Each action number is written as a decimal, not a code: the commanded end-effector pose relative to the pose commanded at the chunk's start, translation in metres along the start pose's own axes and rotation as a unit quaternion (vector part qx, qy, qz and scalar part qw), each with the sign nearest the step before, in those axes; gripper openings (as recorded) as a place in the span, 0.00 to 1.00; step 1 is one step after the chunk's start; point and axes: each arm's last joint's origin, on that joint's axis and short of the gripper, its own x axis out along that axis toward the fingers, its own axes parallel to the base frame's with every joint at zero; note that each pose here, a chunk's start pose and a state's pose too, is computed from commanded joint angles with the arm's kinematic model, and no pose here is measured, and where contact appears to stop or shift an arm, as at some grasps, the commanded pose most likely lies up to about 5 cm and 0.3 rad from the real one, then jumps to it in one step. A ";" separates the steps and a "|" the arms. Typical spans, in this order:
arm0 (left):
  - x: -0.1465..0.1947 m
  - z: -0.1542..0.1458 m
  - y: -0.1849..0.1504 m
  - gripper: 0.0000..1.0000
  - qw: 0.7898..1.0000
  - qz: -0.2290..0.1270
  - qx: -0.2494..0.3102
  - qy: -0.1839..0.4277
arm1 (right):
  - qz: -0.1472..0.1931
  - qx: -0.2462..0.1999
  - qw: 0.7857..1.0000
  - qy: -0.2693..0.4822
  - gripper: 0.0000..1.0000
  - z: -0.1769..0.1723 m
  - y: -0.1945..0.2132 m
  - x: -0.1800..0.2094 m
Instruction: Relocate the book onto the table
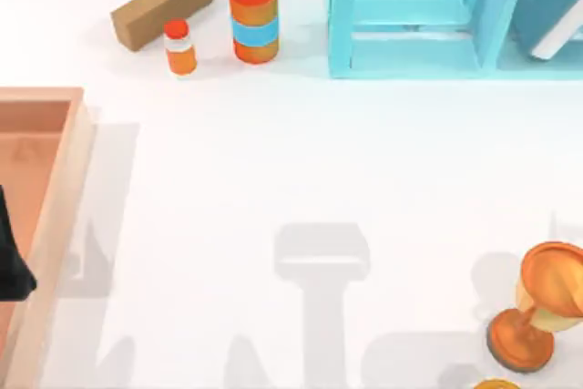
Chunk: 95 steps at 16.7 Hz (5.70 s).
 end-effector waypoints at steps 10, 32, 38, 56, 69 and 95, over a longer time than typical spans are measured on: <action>0.000 0.000 0.000 1.00 1.000 0.000 0.000 0.000 | -0.007 0.039 0.999 0.018 1.00 0.053 -0.009 0.023; 0.000 0.000 0.000 1.00 1.000 0.000 0.000 0.000 | 0.047 0.190 0.958 0.208 1.00 -0.010 -0.054 0.288; 0.000 0.000 0.000 1.00 1.000 0.000 0.000 0.000 | 0.048 0.190 0.958 0.209 1.00 -0.013 -0.052 0.297; 0.000 0.000 0.000 1.00 1.000 0.000 0.000 0.000 | 0.047 0.190 0.958 0.208 0.70 -0.048 -0.037 0.379; 0.000 0.000 0.000 1.00 1.000 0.000 0.000 0.000 | 0.047 0.190 0.958 0.208 0.00 -0.048 -0.037 0.379; 0.000 0.000 0.000 1.00 1.000 0.000 0.000 0.000 | -0.006 0.169 0.966 0.196 0.00 0.151 -0.028 0.161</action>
